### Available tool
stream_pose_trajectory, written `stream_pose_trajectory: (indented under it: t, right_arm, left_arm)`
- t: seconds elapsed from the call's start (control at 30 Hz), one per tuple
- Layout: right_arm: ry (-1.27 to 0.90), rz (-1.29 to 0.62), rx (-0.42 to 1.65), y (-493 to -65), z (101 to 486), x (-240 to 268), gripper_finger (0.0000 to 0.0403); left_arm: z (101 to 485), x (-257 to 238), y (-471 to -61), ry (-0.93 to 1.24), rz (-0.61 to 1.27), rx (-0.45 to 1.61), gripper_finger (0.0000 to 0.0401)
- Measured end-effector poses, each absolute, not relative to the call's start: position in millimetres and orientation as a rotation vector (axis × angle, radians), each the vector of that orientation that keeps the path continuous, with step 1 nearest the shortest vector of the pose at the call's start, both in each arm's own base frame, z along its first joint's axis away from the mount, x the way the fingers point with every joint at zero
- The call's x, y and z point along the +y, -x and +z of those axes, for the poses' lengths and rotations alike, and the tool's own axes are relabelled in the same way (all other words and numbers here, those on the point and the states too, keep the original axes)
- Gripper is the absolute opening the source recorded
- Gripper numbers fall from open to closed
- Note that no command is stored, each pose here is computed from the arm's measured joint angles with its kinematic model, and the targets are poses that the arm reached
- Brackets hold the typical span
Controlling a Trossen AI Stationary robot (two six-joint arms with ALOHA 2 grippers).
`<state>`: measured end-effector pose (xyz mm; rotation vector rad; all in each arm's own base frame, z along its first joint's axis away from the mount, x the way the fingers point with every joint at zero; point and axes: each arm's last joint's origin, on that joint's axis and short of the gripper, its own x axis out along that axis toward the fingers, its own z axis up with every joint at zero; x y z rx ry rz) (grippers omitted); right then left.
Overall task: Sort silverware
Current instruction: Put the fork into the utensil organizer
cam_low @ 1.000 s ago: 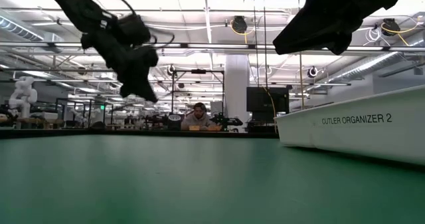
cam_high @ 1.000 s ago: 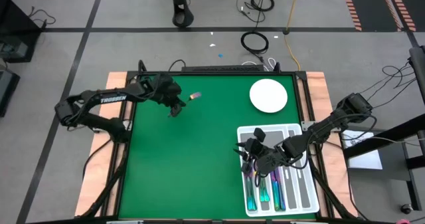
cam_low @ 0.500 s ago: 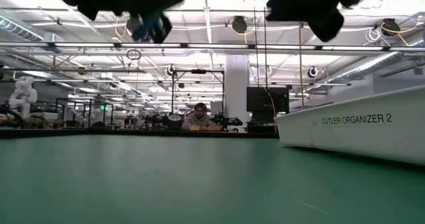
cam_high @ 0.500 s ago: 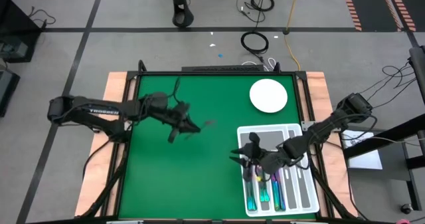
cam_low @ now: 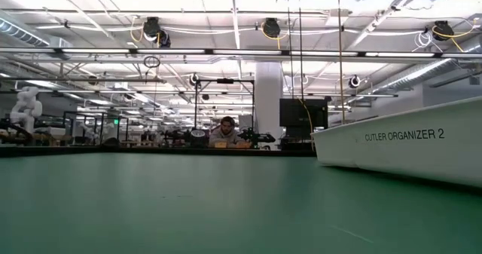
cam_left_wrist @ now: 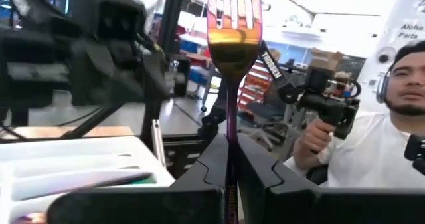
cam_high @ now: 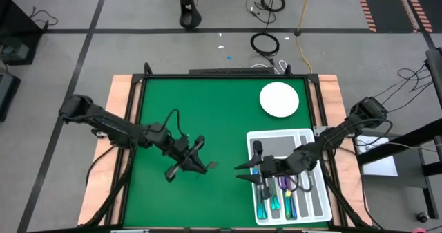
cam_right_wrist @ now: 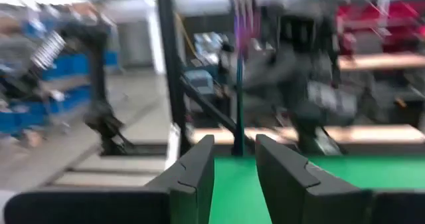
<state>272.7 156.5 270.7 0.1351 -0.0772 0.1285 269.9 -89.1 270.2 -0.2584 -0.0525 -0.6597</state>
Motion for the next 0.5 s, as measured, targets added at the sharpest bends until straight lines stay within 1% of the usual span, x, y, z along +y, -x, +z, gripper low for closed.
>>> stream_pose_trajectory:
  t: [0.13,0.3,0.4,0.5]
  right_arm:
    - [-0.121,0.234,-0.17,-275,280,153,0.0098]
    - [-0.105,0.289,-0.17,-278,277,152,0.0101]
    - [-0.103,0.286,-0.167,-285,268,153,0.0114]
    - [-0.105,0.309,-0.172,-289,264,152,0.0134]
  left_arm:
    - [255,-104,-281,0.264,-0.677,-0.093,0.0017]
    - [240,-114,-293,0.271,-0.703,-0.191,0.0017]
    - [236,-118,-305,0.272,-0.705,-0.221,0.0017]
    - [234,-124,-319,0.281,-0.727,-0.198,0.0017]
